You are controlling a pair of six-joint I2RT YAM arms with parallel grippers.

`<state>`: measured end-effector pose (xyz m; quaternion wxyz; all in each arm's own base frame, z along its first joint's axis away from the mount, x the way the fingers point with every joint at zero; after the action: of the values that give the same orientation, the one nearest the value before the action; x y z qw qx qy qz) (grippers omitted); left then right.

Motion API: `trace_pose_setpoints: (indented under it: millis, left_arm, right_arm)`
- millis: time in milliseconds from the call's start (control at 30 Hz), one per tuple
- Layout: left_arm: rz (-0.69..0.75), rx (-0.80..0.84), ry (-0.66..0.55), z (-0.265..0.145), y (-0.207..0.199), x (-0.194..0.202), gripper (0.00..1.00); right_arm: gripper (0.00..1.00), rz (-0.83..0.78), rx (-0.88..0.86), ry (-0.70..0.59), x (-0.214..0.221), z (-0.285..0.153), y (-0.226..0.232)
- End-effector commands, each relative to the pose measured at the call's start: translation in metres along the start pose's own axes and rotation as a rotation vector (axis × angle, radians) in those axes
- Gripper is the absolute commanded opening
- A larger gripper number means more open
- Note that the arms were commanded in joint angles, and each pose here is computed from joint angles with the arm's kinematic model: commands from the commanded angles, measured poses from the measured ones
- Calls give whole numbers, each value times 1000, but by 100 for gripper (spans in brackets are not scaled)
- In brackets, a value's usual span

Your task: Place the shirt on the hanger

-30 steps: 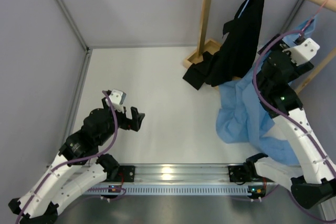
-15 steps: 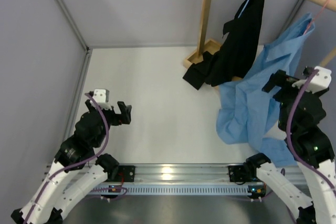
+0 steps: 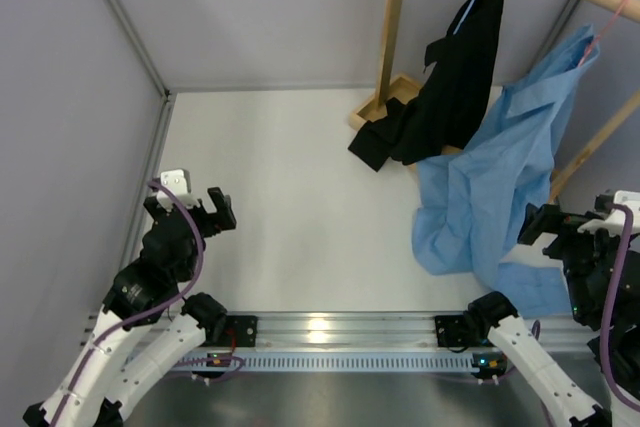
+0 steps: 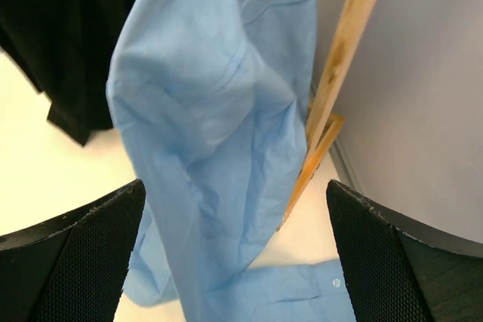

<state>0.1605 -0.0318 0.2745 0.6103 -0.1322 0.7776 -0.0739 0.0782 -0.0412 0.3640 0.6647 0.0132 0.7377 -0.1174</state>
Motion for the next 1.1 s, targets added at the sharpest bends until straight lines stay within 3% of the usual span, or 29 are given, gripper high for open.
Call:
trace_pose_setpoints:
  millis: [0, 133, 467, 1067]
  left_arm:
    - [-35, -50, -43, -4, 8, -9, 98]
    - [-34, -17, -23, -3, 4, -2, 98]
    - [-44, 19, -46, -7, 4, -4, 98]
    - [-29, 75, -39, -5, -1, -1, 98]
  right_arm:
    - [100, -37, -125, 19, 17, -20, 2]
    - [99, -45, -94, -29, 19, -35, -14]
    - [99, -117, 46, 25, 36, -29, -31]
    - [99, -86, 76, -6, 44, -24, -30]
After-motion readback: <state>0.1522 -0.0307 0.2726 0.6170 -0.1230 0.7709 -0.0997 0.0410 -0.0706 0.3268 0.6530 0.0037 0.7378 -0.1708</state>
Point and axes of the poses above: each gripper's point midway between its finger pads, its own z axis out along the fingers, its own y axis along the line the jaws close on, x = y × z, the point moved 5 cm from there along -z, back along the fingers, and after that the axes turned 9 degrees about -z, right-handed, at the moved point
